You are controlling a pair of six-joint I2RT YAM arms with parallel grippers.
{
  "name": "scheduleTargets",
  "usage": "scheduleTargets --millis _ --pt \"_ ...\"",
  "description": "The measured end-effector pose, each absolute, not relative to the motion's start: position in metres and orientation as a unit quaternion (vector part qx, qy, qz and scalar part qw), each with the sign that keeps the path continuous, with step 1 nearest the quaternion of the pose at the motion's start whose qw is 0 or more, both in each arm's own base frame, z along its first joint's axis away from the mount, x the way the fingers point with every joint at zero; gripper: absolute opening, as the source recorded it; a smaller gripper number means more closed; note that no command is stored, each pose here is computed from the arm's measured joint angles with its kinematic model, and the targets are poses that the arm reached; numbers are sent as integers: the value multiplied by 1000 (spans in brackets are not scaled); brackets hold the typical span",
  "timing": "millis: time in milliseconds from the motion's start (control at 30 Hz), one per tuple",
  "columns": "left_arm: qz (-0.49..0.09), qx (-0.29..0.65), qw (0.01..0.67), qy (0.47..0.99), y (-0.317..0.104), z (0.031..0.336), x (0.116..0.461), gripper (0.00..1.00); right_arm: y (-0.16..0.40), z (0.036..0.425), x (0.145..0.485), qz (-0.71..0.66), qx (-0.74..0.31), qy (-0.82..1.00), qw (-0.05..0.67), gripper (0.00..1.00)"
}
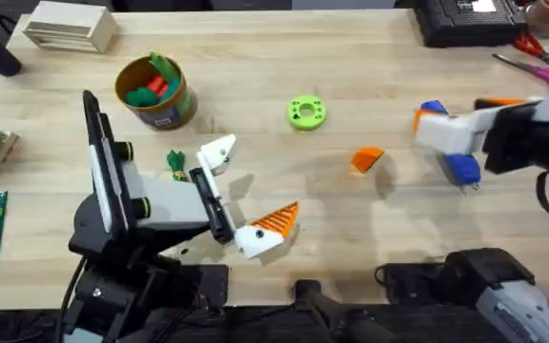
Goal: Pick up the gripper from the table and insert it into the empty holder that is missing its gripper. Then pick up a screw, insert it into the mounting hole, and use the screwdriver to tighten it. Finally, clean up the table by picking up the vegetable and placing it into the bucket.
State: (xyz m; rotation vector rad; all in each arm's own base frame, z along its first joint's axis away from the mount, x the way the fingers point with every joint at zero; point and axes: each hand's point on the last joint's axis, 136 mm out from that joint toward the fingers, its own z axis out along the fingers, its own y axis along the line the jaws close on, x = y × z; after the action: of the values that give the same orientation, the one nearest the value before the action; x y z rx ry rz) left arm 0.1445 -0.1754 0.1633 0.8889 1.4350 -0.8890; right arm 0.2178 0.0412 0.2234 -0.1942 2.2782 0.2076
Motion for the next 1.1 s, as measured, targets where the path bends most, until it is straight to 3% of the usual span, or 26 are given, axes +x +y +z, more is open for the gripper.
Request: scheduleTargets --millis 67,133,700,833,1100 --pt "-381 381 578 613 -176 163 144 987 60 202 204 90 -156 930 322 989" --pt "-381 381 577 613 -176 163 144 987 69 189 202 91 -193 934 285 989" --pt "-381 381 578 613 -176 163 144 988 80 113 225 86 -233 961 120 988" --pt "-381 381 577 613 -176 163 144 987 91 103 224 84 -283 950 102 861" --pt "-381 381 577 613 -176 163 144 987 96 100 235 61 -314 940 119 707"
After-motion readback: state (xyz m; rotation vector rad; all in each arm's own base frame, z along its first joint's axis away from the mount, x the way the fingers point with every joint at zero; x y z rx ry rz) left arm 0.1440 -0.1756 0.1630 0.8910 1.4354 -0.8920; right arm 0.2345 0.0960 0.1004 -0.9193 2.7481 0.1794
